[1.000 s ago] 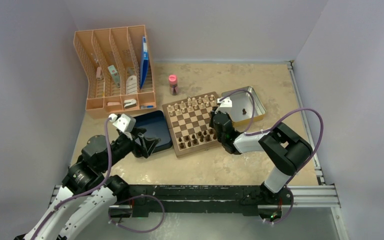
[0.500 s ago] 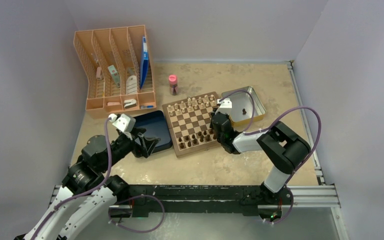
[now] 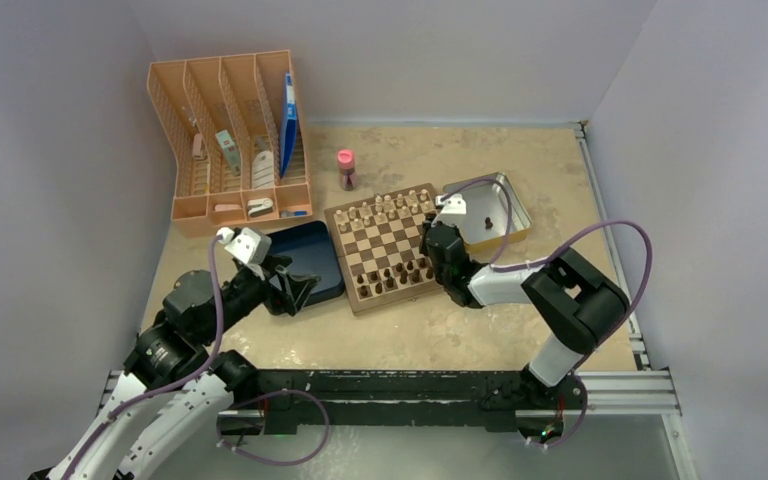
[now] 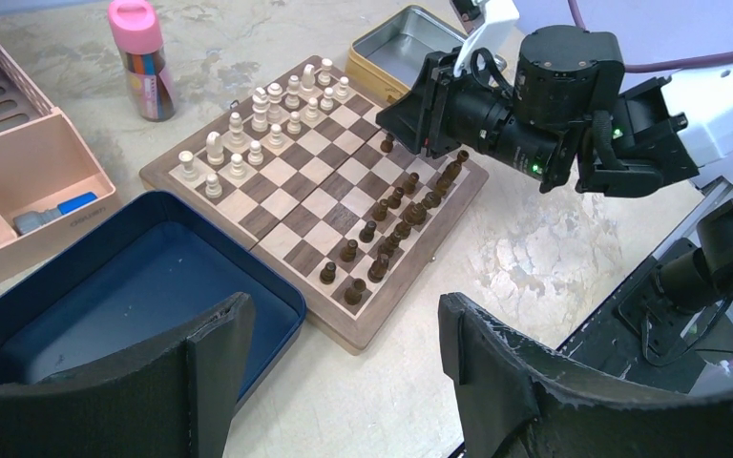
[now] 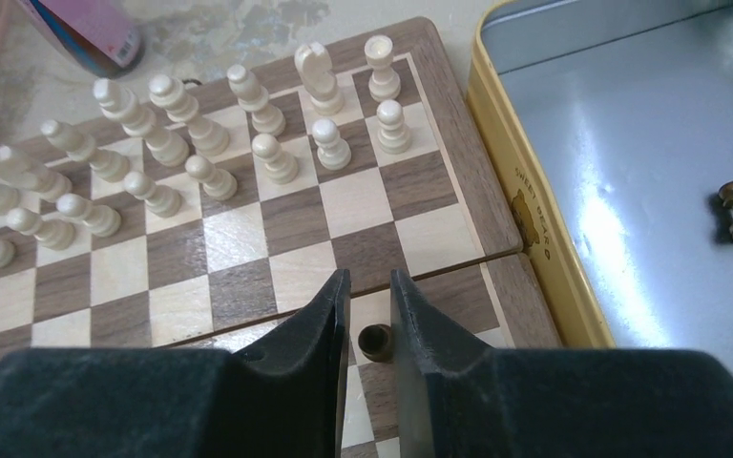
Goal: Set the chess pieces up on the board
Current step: Place the chess piece on the chessboard, then move the chess piece to the chessboard, then pick up the chess piece from the storage box.
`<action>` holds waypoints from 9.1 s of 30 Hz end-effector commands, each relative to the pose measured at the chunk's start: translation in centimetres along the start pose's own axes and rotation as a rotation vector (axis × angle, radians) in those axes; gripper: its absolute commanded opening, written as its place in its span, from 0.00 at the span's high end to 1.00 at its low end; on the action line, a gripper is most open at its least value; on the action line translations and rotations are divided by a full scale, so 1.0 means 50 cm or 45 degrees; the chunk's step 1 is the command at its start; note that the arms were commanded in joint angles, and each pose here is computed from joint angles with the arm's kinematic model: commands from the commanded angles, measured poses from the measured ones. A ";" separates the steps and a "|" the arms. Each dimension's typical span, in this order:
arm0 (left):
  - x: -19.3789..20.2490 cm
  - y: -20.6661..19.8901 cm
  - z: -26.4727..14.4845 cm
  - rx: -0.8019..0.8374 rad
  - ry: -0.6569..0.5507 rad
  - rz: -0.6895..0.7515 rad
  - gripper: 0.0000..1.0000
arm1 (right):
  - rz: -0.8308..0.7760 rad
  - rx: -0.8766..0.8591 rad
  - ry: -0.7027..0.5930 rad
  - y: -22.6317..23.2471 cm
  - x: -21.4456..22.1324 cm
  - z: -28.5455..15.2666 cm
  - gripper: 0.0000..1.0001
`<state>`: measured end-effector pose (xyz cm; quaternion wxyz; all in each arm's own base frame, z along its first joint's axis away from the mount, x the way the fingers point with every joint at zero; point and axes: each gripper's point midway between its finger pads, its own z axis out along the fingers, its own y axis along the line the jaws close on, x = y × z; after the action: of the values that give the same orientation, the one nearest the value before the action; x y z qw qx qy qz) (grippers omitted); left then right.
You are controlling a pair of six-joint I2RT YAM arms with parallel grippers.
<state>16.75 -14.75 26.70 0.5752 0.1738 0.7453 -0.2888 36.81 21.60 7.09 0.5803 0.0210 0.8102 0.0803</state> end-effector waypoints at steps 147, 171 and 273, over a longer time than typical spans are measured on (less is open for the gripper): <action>-0.019 0.000 -0.007 -0.004 -0.065 -0.006 0.29 | -0.070 0.006 0.732 -0.035 0.075 -0.097 0.87; -0.019 0.000 -0.007 -0.006 -0.066 -0.007 0.29 | -0.074 -0.022 0.707 -0.019 0.046 -0.106 0.78; 0.102 0.080 0.085 -0.312 0.301 -0.138 0.32 | -0.227 0.178 0.779 -0.328 -0.087 0.120 0.71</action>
<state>20.51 -14.64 18.70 0.4659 0.1089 0.8558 -0.1966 44.13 4.67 5.55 0.3049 -0.0164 0.9504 -0.0602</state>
